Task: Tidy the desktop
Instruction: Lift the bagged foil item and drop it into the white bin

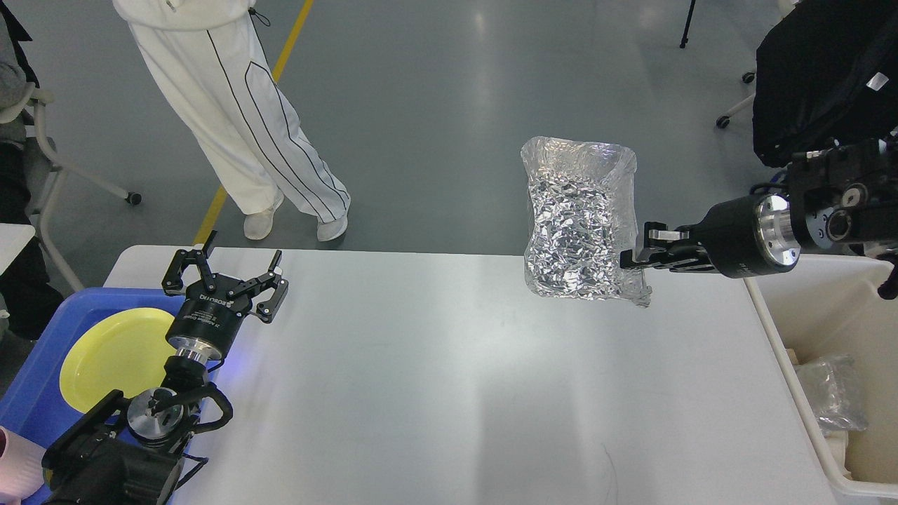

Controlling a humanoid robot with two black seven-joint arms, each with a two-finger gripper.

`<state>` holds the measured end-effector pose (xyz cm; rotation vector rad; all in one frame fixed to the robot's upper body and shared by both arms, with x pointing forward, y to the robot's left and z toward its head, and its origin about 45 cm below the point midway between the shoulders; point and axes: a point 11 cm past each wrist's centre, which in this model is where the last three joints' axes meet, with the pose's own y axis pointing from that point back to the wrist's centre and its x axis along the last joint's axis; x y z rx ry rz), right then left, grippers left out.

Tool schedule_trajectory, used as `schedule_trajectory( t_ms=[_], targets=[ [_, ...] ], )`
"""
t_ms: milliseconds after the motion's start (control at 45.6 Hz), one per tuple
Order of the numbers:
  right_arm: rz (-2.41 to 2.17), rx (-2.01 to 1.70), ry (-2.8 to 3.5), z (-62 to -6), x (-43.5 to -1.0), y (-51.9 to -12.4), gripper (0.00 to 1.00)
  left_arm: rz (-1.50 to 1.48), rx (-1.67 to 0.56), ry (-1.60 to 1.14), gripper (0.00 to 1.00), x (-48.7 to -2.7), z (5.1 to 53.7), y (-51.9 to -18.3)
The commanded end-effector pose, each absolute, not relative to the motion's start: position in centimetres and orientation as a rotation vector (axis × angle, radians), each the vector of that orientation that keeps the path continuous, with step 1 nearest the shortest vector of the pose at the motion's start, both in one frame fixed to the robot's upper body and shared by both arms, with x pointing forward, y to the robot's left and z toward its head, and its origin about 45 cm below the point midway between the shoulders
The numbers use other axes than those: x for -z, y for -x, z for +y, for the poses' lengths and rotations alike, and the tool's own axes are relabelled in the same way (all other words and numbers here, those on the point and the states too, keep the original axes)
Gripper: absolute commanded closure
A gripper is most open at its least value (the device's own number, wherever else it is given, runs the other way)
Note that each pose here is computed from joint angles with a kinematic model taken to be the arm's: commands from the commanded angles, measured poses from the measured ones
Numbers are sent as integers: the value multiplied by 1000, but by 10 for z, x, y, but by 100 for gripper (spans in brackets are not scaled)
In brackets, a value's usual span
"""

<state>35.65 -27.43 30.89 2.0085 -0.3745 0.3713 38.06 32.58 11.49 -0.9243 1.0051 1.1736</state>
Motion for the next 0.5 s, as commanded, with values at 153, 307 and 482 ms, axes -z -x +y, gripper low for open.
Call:
schedule_trajectory(
  t_ms=[153, 307, 482],
  targets=[
    [-477, -308, -1873, -344, -256, -376, 100, 1005, -1173, 924, 4, -115, 326, -381],
    [-680, -369, -1668, -447, -232, -405, 100, 1005, -1173, 924, 4, -115, 326, -381],
    [-976, -456, -1425, -546, -196, -401, 100, 1005, -1173, 924, 4, -115, 326, -381]
  ],
)
